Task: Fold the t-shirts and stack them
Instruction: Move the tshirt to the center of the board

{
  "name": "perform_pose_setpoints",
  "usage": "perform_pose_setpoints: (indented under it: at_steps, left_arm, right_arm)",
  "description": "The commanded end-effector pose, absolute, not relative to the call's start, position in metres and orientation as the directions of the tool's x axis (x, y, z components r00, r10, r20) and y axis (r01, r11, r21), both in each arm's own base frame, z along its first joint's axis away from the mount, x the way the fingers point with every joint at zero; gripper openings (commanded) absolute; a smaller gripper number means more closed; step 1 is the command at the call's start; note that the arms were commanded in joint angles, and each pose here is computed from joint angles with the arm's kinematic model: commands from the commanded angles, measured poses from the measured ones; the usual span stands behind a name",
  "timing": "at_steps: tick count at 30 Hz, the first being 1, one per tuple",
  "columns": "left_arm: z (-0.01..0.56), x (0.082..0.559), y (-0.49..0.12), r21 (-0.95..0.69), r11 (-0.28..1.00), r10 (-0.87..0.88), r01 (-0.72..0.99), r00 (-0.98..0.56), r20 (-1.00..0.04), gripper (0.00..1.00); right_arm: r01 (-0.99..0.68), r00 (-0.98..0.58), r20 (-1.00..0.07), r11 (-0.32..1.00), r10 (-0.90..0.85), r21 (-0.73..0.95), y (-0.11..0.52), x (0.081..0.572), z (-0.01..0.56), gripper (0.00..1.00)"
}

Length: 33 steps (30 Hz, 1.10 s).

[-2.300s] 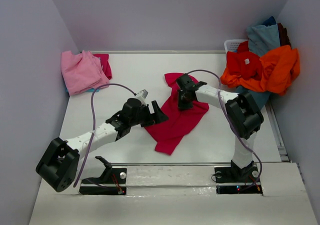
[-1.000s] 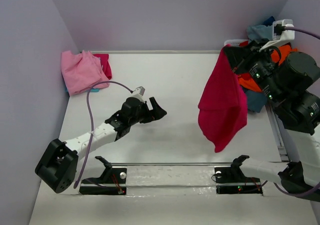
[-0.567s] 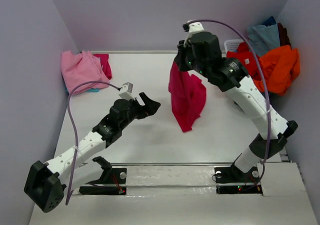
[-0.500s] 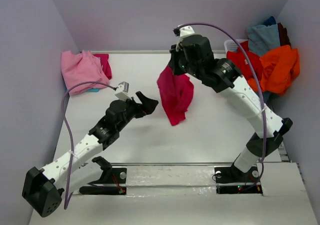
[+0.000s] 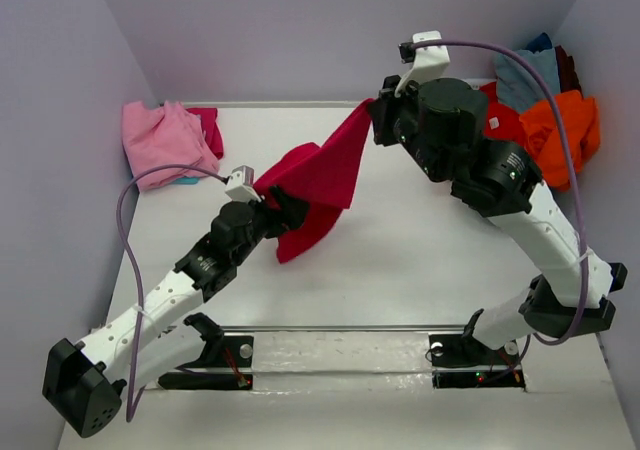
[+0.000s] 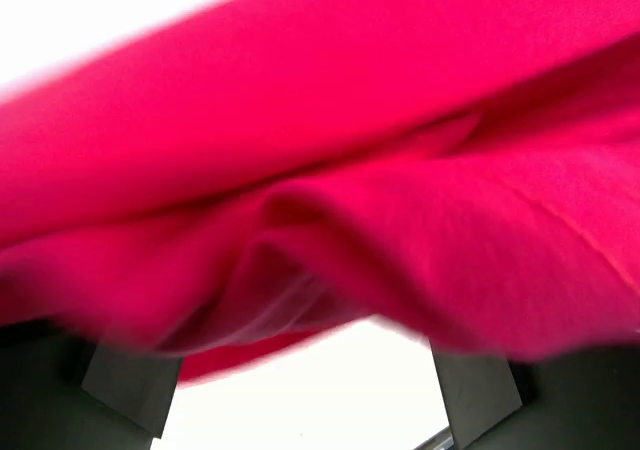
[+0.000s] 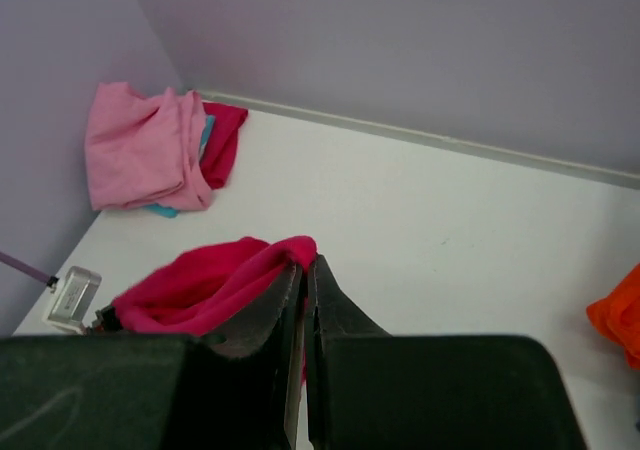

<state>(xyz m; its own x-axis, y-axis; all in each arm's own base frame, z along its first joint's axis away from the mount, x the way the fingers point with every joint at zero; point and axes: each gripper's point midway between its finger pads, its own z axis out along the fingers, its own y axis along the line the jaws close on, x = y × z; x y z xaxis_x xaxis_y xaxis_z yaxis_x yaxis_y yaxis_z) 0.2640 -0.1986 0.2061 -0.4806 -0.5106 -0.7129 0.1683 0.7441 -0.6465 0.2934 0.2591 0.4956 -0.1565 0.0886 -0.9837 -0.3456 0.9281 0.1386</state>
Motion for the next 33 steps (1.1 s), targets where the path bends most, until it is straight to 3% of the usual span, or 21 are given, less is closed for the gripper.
perform_pose_setpoints:
  at_steps: [1,5,6,7,8,9,10,12,13,20,33]
  left_arm:
    - [0.222,0.268,-0.195,-0.655,0.734,-0.541,0.182,-0.427,-0.725,0.99]
    - [0.22,0.267,-0.194,-0.652,0.736,-0.537,0.182,-0.428,-0.727,0.99]
    - [0.219,0.267,-0.194,-0.65,0.738,-0.535,0.179,-0.431,-0.726,0.99]
    - [0.218,0.267,-0.195,-0.65,0.739,-0.533,0.18,-0.435,-0.726,0.99]
    - [0.218,0.268,-0.195,-0.649,0.739,-0.532,0.18,-0.434,-0.727,0.99]
    - [0.216,0.268,-0.196,-0.649,0.74,-0.53,0.178,-0.438,-0.726,0.99]
    - [0.217,0.269,-0.197,-0.652,0.736,-0.533,0.18,-0.439,-0.723,0.99]
    - [0.215,0.268,-0.199,-0.653,0.735,-0.53,0.184,-0.445,-0.722,0.99]
    - [0.216,0.268,-0.199,-0.652,0.735,-0.528,0.184,-0.447,-0.722,0.99]
    - [0.214,0.268,-0.192,-0.641,0.748,-0.529,0.172,-0.427,-0.733,0.99]
    - [0.212,0.269,-0.194,-0.645,0.745,-0.53,0.171,-0.435,-0.728,0.99]
  right_arm:
    - [-0.225,-0.097,-0.99,0.967,0.103,0.123,0.232,0.301,0.51,0.07]
    - [-0.286,-0.025,-0.981,0.939,0.193,0.192,0.234,0.294,0.531,0.07]
    - [-0.276,-0.058,-0.988,0.949,0.14,0.151,0.246,0.304,0.512,0.07]
    - [-0.242,-0.046,-0.983,0.953,0.179,0.185,0.239,0.304,0.535,0.07]
    - [-0.214,-0.139,-0.987,0.971,0.079,0.108,0.236,0.303,0.509,0.07]
    - [-0.217,-0.161,-0.982,0.967,0.095,0.13,0.242,0.302,0.508,0.07]
    - [-0.235,-0.104,-0.981,0.954,0.164,0.184,0.241,0.3,0.531,0.07]
    - [-0.275,-0.07,-0.986,0.947,0.151,0.165,0.246,0.3,0.52,0.07]
    - [-0.316,-0.006,-0.97,0.92,0.243,0.232,0.234,0.286,0.546,0.07]
    - [-0.413,0.067,-0.948,0.873,0.312,0.258,0.224,0.265,0.558,0.07]
    - [-0.351,-0.039,-0.99,0.926,0.135,0.14,0.272,0.307,0.51,0.07]
